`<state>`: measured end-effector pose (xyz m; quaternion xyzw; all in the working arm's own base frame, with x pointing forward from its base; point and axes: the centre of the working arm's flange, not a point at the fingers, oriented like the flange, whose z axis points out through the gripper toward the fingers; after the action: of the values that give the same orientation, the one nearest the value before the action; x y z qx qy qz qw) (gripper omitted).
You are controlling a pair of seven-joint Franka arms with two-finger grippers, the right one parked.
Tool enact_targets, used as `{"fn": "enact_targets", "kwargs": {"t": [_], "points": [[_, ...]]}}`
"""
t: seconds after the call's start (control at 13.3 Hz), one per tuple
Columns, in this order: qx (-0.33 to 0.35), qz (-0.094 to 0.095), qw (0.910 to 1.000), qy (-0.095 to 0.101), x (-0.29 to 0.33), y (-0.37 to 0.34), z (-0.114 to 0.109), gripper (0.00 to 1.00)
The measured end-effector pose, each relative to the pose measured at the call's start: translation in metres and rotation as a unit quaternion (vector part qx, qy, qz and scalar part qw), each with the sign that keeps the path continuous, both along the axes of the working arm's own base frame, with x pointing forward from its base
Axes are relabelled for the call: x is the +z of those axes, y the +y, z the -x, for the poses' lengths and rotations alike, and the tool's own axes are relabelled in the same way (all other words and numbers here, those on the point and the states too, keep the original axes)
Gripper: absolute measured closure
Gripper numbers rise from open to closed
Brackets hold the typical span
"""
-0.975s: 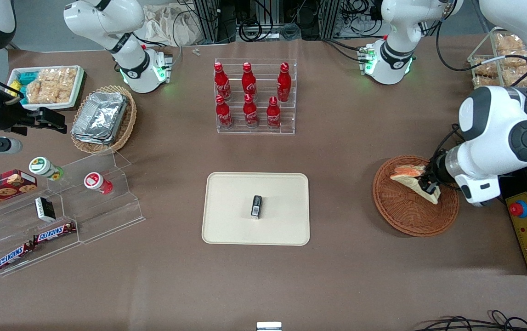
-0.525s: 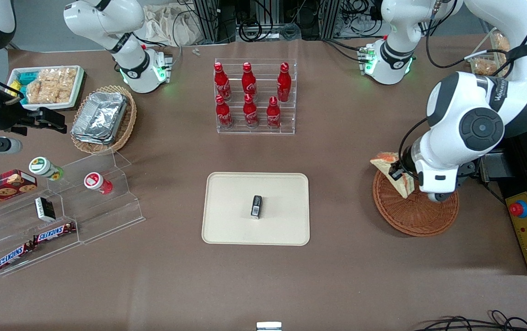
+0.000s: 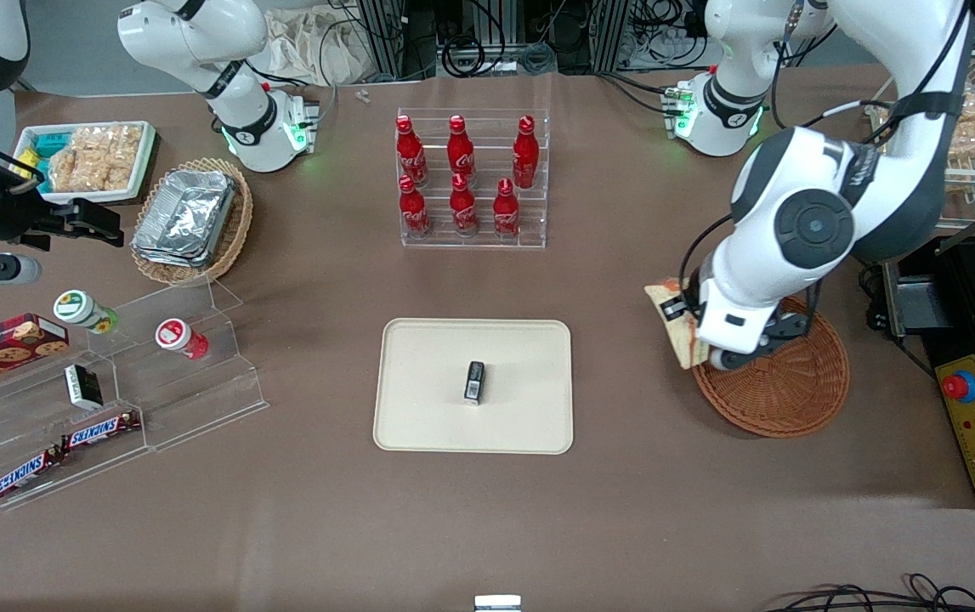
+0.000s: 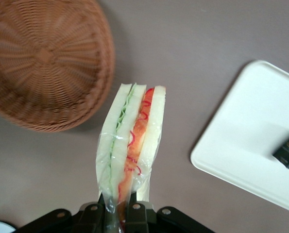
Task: Place sandwich from basket to tray
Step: 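Lift the sandwich out of the basket with the left gripper, then carry the sandwich over the cream tray beside the black box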
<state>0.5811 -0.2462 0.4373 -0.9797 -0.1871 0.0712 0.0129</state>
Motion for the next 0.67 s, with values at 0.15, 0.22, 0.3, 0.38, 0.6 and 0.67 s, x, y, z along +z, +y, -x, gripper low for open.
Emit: {"fn": "enact_targets", "kwargs": {"t": [0.15, 0.22, 0.3, 0.38, 0.6, 0.67], "points": [[-0.046, -0.015, 0.9988, -0.012, -0.016, -0.046, 0.003, 0.84], [-0.060, -0.015, 0.9977, -0.026, -0.024, -0.071, 0.005, 0.84], [-0.071, -0.011, 0.9966, -0.041, -0.033, -0.090, 0.007, 0.84], [-0.082, -0.006, 0.9952, -0.054, -0.044, -0.102, 0.006, 0.84], [-0.106, 0.017, 0.9913, -0.077, -0.082, -0.130, 0.002, 0.84], [-0.118, 0.017, 0.9895, -0.082, -0.096, -0.138, 0.003, 0.84]]}}
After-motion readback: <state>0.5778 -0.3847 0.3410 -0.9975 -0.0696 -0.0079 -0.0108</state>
